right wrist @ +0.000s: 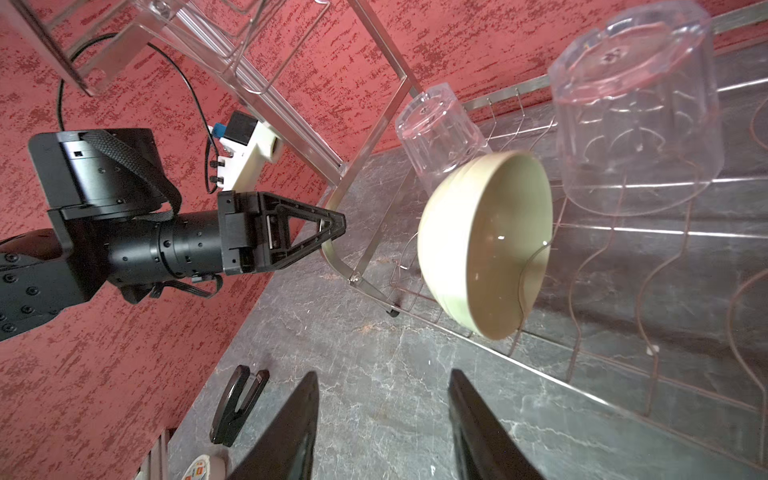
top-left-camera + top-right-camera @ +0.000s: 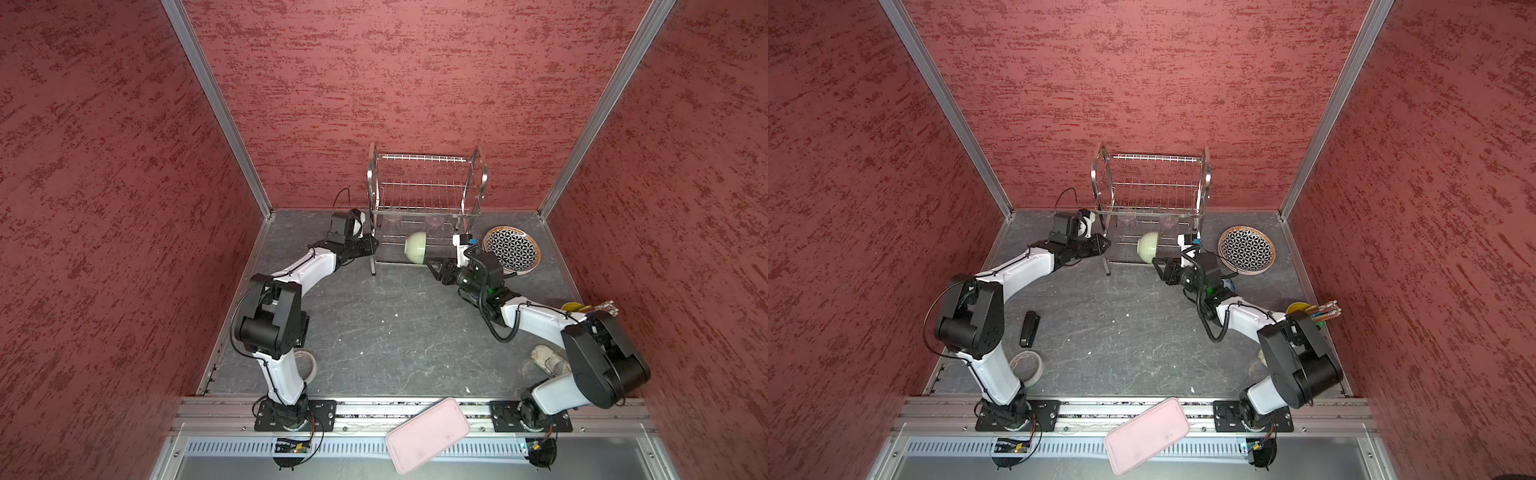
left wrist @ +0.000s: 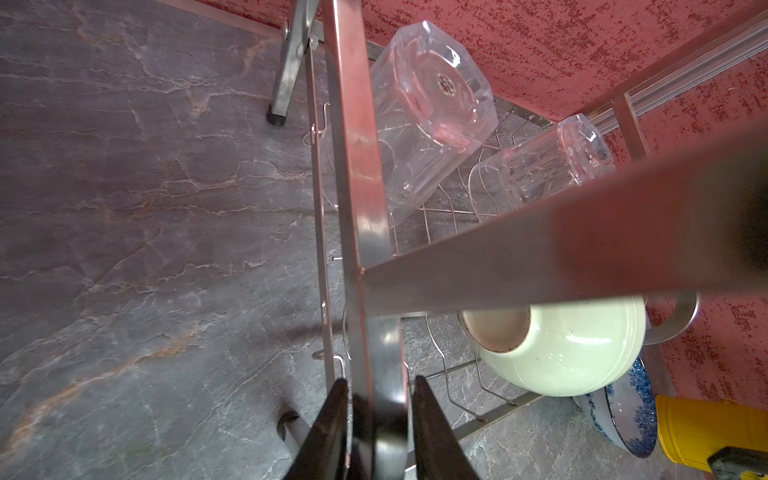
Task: Unload the mixed dishes from the dish rack
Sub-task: 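Open the right gripper and move it to the pale green bowl rim, then close the right gripper on the pale green bowl and tilt it outward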
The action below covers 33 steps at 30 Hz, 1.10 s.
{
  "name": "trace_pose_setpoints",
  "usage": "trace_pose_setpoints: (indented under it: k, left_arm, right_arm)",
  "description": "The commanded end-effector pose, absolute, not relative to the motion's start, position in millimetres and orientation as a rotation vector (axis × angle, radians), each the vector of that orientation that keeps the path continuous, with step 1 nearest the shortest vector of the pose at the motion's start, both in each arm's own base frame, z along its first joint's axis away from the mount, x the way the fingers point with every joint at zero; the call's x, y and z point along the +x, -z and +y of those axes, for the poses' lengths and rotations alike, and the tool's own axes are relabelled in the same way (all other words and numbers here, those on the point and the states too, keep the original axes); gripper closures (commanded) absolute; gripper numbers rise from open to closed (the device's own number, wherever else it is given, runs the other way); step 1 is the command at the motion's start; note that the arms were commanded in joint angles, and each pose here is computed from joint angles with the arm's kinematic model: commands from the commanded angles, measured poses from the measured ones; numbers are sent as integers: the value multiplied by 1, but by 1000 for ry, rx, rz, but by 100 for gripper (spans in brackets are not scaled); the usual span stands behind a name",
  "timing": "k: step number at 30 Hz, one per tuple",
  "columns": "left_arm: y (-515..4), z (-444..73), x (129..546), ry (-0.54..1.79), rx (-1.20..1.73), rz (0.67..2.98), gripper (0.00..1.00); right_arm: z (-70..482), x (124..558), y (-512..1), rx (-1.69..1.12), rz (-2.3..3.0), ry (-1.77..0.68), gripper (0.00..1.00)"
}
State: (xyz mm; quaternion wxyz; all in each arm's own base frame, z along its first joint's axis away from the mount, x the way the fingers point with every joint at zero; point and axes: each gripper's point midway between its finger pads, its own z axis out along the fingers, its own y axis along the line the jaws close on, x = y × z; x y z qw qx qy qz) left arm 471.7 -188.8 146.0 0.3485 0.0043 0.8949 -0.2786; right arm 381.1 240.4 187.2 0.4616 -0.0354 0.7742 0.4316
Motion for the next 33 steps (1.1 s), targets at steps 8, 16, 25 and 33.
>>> trace_pose_setpoints:
  k: [8,16,25,33]
  left_arm:
    - [-152,-201,473,771,55,2299,73]
    - [-151,-202,473,781,56,2300,73]
    - [-149,-202,474,780,55,2304,72]
    - [-146,-202,474,781,53,2311,72]
  right_arm:
    - [245,418,-201,-62,1820,-1050,62]
    - [240,438,-188,-17,1847,-1021,62]
    - [241,451,-176,1,1869,-1039,62]
    - [251,456,-173,-22,1872,-1084,62]
